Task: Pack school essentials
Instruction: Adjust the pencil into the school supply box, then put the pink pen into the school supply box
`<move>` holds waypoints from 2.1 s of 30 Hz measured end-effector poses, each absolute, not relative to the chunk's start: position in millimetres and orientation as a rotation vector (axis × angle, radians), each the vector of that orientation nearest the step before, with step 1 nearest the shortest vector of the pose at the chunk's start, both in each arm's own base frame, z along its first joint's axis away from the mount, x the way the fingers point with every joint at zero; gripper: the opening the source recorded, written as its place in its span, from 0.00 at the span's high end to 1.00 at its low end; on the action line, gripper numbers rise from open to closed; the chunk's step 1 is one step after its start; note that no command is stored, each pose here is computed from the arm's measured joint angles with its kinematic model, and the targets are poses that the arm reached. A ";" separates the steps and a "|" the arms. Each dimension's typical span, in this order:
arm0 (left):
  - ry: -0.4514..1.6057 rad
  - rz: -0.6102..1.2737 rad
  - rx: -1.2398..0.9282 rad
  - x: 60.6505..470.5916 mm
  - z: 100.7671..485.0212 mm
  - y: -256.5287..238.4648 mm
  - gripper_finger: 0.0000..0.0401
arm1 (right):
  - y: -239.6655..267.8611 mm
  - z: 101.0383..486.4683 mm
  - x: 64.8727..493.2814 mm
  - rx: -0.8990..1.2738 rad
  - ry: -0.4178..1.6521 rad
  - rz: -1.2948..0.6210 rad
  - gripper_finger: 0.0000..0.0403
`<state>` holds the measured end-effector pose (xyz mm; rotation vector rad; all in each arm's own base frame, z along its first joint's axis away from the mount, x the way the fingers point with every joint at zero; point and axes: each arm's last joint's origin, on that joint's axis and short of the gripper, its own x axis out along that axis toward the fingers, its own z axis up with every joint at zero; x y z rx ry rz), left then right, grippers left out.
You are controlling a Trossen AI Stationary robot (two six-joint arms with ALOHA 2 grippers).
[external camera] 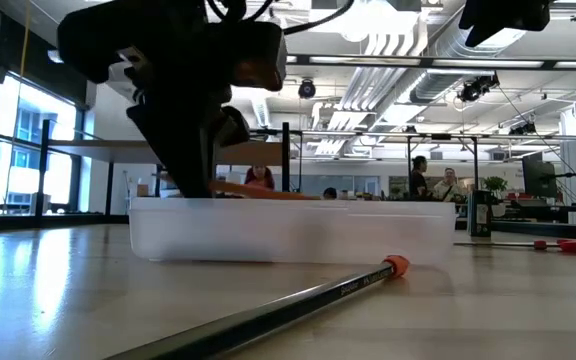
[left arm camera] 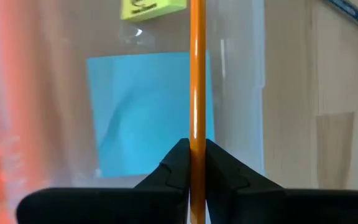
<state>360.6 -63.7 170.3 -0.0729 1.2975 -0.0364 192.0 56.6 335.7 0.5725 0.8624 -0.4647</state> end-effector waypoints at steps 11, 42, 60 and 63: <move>1.296 0.052 -0.158 361.3 175.2 -39.9 0.95 | 56.5 335.8 191.9 0.572 0.862 -0.464 0.68; 1.308 0.073 -0.284 362.7 174.6 -8.8 0.90 | 56.5 335.8 191.9 0.572 0.862 -0.464 0.68; 1.365 0.045 -0.291 367.0 206.5 10.6 0.64 | 56.6 335.9 192.1 0.574 0.860 -0.463 0.68; 1.368 0.019 -0.258 369.4 221.9 11.2 0.65 | 56.6 335.9 192.2 0.573 0.860 -0.463 0.68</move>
